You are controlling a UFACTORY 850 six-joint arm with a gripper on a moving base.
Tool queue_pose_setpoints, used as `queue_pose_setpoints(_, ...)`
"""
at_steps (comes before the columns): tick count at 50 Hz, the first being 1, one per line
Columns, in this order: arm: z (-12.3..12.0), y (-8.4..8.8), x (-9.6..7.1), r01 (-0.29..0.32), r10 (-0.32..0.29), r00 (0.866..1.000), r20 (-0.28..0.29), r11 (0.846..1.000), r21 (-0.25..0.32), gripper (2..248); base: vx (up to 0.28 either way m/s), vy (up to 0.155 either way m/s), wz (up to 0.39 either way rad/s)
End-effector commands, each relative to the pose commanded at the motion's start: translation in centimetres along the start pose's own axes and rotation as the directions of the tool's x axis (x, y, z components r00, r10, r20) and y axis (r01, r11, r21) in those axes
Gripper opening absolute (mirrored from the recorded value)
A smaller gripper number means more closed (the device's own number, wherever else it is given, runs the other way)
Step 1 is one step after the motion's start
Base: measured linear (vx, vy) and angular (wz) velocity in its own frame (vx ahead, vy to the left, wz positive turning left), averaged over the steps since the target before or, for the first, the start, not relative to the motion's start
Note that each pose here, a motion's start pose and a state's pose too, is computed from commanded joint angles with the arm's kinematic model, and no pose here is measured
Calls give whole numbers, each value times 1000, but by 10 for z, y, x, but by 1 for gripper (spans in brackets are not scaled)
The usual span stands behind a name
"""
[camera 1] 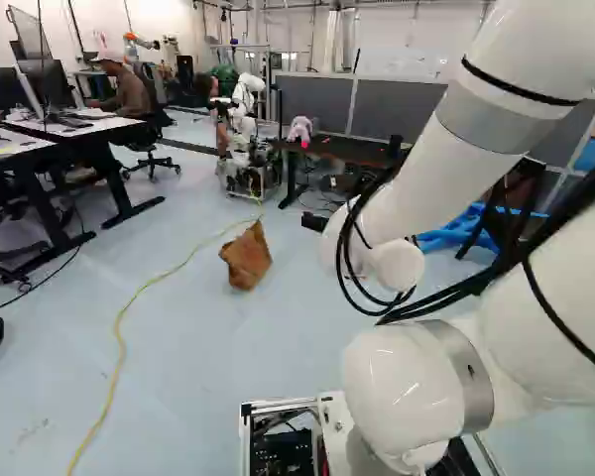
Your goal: Pick up the bag on the ground and place it on the table
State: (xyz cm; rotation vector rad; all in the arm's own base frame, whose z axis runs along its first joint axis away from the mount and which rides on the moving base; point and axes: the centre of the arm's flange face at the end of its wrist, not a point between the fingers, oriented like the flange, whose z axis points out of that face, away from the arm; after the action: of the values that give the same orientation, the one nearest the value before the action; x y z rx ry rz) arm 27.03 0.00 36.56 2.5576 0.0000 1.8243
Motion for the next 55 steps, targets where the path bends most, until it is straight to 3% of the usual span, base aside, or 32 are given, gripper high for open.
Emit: queue_pose_setpoints(55, 0, 0, 0, 0, 0, 1000, 0, 1000, 0, 247, 3, 0, 0)
